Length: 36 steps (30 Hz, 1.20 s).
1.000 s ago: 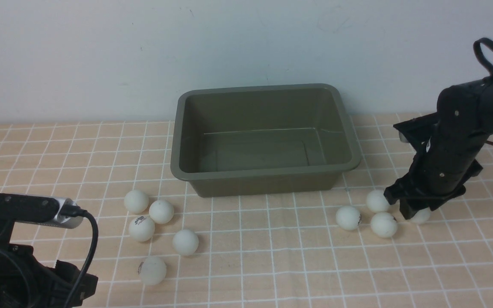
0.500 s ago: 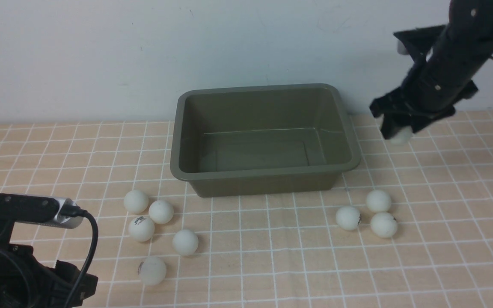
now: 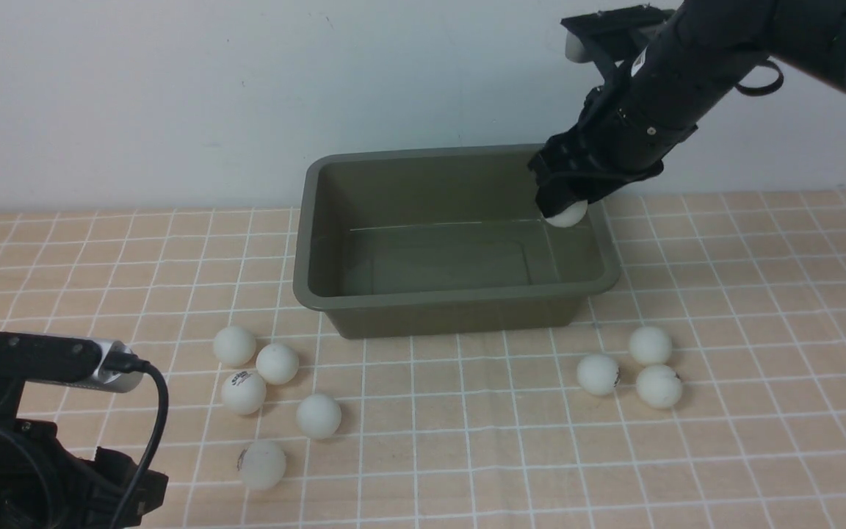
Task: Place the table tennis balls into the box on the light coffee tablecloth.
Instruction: 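Release the ping pong ball into the bin and lift the gripper away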
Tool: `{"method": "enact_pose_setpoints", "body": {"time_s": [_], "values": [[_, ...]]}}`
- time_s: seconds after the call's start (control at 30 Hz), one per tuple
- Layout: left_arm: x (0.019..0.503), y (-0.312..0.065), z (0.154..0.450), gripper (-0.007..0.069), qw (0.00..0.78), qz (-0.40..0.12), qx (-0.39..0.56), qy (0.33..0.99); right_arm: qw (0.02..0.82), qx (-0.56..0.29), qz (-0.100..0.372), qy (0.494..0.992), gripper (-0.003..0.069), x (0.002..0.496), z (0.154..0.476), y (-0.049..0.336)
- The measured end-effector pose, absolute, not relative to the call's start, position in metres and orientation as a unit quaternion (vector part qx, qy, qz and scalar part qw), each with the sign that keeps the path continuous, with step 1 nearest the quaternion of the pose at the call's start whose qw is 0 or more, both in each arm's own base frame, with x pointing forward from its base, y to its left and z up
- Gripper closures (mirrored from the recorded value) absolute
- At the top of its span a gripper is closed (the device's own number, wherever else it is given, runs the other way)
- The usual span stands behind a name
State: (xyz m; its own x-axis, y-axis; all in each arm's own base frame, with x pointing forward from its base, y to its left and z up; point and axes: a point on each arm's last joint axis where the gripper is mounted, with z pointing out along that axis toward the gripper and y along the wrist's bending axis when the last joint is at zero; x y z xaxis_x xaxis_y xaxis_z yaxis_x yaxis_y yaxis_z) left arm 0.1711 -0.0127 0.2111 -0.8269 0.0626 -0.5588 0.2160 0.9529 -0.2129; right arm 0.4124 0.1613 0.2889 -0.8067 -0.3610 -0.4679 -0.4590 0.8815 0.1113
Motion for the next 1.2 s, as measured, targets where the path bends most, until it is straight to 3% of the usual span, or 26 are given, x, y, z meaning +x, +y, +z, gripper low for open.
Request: {"method": "enact_pose_setpoints", "body": {"time_s": [0.63,0.83,1.03,1.2], "values": [[0.173,-0.016,0.213,0.0220,0.293,-0.162,0.045,0.941,0.224,-0.214,0.114,0.944,0.0309,0.441,0.232,0.172],[0.173,-0.017,0.214,0.0220,0.296,-0.171,0.036,0.939,0.226,-0.216,0.115,0.943,0.0303,0.441,0.232,0.172],[0.173,-0.017,0.214,0.0220,0.296,-0.172,0.035,0.939,0.236,-0.216,0.122,0.939,0.0221,0.443,0.239,0.174],[0.174,-0.017,0.215,0.0220,0.298,-0.177,0.030,0.938,0.252,-0.221,0.125,0.934,0.0202,0.446,0.257,0.176]]}}
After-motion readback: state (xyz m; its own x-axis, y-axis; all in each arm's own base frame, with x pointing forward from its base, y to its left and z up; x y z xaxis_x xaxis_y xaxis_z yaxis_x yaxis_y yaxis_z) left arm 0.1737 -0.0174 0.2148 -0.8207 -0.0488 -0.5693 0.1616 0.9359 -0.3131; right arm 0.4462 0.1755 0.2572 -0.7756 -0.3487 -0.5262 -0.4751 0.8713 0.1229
